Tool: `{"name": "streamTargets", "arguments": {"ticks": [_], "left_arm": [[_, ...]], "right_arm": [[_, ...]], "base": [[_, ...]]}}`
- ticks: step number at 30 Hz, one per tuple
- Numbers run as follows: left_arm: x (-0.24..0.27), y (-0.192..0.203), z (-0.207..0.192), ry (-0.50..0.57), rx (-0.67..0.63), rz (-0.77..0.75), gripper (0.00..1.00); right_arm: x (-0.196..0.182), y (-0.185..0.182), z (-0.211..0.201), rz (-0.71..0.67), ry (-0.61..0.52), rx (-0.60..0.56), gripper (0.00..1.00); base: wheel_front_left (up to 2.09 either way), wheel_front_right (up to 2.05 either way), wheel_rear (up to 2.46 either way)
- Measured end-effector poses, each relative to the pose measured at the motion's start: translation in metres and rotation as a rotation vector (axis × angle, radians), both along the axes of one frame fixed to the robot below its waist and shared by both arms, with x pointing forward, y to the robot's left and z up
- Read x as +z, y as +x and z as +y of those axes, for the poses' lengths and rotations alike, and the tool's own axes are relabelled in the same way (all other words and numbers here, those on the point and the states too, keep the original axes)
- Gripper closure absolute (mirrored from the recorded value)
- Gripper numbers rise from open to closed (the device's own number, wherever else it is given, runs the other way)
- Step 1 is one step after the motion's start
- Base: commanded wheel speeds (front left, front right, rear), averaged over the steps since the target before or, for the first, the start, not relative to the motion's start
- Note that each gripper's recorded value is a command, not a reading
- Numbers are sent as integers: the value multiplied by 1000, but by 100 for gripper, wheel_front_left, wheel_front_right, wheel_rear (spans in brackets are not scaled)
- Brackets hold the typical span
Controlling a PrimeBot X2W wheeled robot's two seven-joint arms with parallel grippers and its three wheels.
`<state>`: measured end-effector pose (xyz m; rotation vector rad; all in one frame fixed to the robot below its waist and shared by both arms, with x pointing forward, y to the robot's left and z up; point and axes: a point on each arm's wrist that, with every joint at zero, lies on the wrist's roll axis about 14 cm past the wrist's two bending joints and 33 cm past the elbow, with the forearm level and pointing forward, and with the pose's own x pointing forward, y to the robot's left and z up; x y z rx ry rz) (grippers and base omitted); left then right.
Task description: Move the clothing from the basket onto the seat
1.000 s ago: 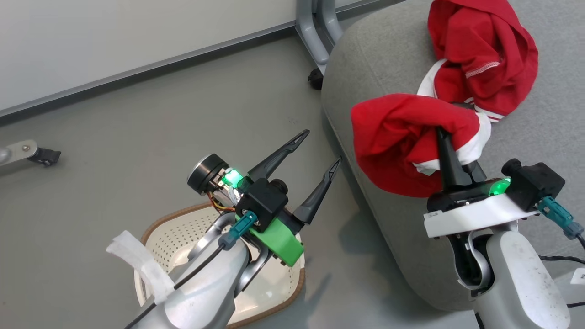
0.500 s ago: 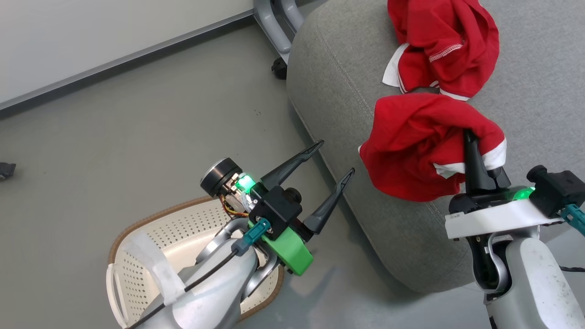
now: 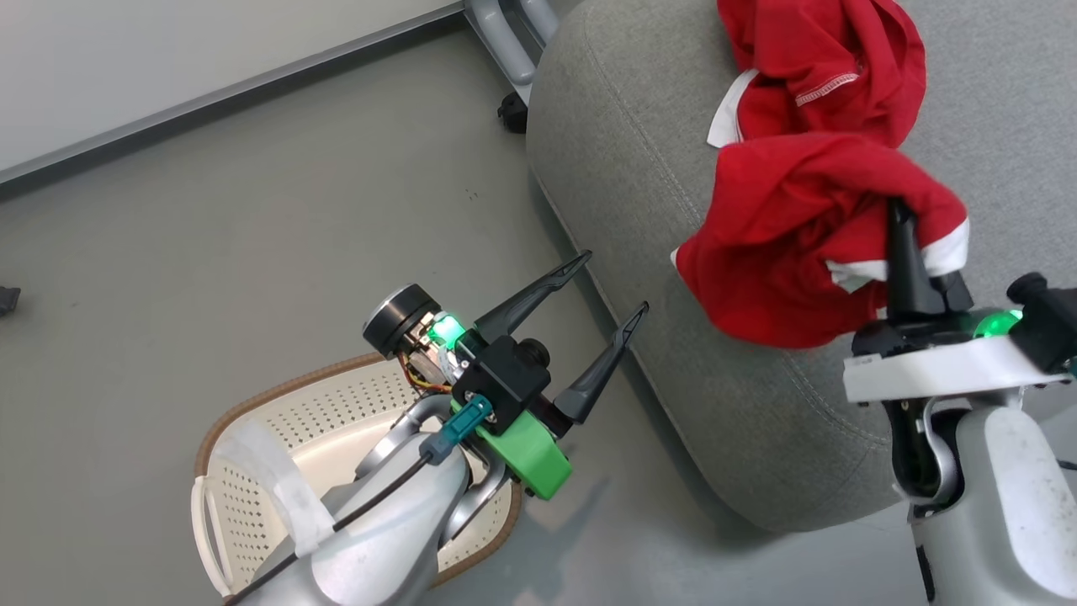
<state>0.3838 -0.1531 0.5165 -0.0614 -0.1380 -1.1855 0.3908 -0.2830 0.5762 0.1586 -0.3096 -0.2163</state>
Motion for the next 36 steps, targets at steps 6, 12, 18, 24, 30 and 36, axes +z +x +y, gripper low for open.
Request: {"name": "streamTargets", "arguments": {"ticks": [6,12,18,24,30,36], "left_arm": [[-8,9,2,2,9,10,0],[-21,24,4,6,13,21,0],[-40,42,5,10,17,41,0],[-60,56,6,12,18,67,0],[-78,69,12,11,36,95,0],[-93,76,19,23,57,119,0]], "right_arm": [[30,25,-13,-78,-41,-24,100],[69,60,-26,-172,-113,-40,100],[108,97,-46,-254,-209,-76,100],[132,130,-77,-277,-306,-140,100],[134,152,-114,-242,-354,-220,100],[79,173,-126,-100,-315,-220,100]], "base": [[0,0,0],[0,0,0],[0,0,0],[0,0,0],[0,0,0],[0,0,0]]}}
